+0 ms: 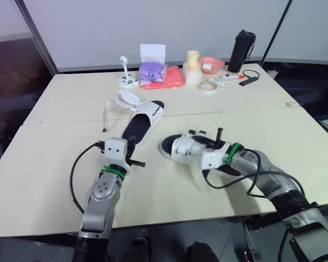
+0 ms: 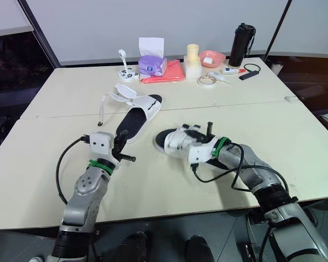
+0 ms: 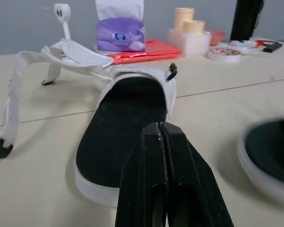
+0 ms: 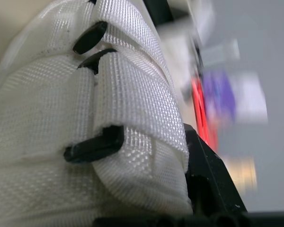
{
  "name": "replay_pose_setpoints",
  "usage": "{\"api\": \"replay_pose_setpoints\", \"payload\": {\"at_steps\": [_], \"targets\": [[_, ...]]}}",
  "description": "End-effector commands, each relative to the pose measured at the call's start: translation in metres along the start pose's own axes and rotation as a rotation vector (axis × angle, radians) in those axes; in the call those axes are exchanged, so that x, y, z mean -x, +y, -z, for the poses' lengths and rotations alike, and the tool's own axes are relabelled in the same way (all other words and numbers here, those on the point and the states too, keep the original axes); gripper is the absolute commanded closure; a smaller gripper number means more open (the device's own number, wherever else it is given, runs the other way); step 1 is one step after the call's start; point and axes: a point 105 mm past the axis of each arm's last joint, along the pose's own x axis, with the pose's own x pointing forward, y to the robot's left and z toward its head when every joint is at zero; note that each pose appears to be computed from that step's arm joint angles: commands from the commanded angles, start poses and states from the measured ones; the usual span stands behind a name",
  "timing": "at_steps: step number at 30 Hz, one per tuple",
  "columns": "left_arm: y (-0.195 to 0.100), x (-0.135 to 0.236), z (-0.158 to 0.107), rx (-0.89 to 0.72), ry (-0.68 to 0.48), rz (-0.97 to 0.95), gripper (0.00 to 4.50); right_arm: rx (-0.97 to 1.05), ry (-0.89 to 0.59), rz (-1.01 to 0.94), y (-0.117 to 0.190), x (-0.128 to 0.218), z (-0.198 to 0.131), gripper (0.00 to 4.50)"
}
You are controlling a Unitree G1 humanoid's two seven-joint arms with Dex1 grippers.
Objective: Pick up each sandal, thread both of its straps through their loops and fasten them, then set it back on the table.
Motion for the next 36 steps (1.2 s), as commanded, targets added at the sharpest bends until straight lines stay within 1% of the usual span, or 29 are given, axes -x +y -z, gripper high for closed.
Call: {"api": "replay_pose_setpoints", "payload": {"at_steps": [1,3,7,9,12,13,15,23,25,26,27,28,29,32,33,36], "targets": [[-0.002,-0.001,-0.008,-0.024,-0.041,0.011,4.5,-0.062,0.234,0.173,-0.056,0.005,0.035,4.47],[-0.003,-0.001,-0.008,-0.026,-0.042,0.015,4.5,-0.069,0.343,0.218,-0.069,0.005,0.051,4.47],[-0.004,-0.003,-0.008,-0.026,-0.047,0.019,4.5,-0.106,0.536,0.269,-0.082,0.001,0.085,4.47],[-0.005,-0.004,-0.008,-0.025,-0.049,0.02,4.5,-0.144,0.627,0.288,-0.084,-0.002,0.102,4.47],[-0.005,-0.004,-0.009,-0.024,-0.053,0.023,4.5,-0.221,0.717,0.311,-0.084,-0.01,0.115,4.47],[-0.006,-0.005,-0.009,-0.025,-0.054,0.025,4.5,-0.258,0.733,0.315,-0.083,-0.013,0.116,4.47],[-0.006,-0.005,-0.01,-0.026,-0.057,0.026,4.5,-0.268,0.759,0.325,-0.083,-0.019,0.116,4.47],[-0.008,-0.003,-0.014,-0.057,-0.09,0.015,4.5,-0.339,0.772,0.311,-0.076,-0.031,0.108,4.47],[-0.007,-0.002,-0.014,-0.055,-0.09,0.007,4.5,-0.351,0.763,0.295,-0.072,-0.034,0.107,3.56],[-0.008,-0.002,-0.013,-0.054,-0.09,0.005,4.5,-0.355,0.761,0.291,-0.071,-0.034,0.107,3.25],[-0.007,-0.002,-0.013,-0.054,-0.089,0.001,4.5,-0.355,0.761,0.288,-0.071,-0.034,0.107,2.79],[-0.007,-0.001,-0.012,-0.053,-0.089,-0.002,4.5,-0.347,0.764,0.283,-0.07,-0.033,0.107,2.24],[-0.007,-0.001,-0.012,-0.052,-0.088,-0.004,4.5,-0.336,0.768,0.274,-0.068,-0.032,0.109,1.86],[-0.006,0.0,-0.011,-0.051,-0.086,-0.008,4.5,-0.328,0.77,0.235,-0.061,-0.03,0.112,0.37],[-0.006,0.0,-0.011,-0.051,-0.086,-0.009,4.5,-0.345,0.767,0.219,-0.059,-0.03,0.113,0.03],[-0.005,0.001,-0.012,-0.054,-0.088,-0.013,4.5,-0.448,0.728,0.184,-0.056,-0.028,0.111,0.03]]}}
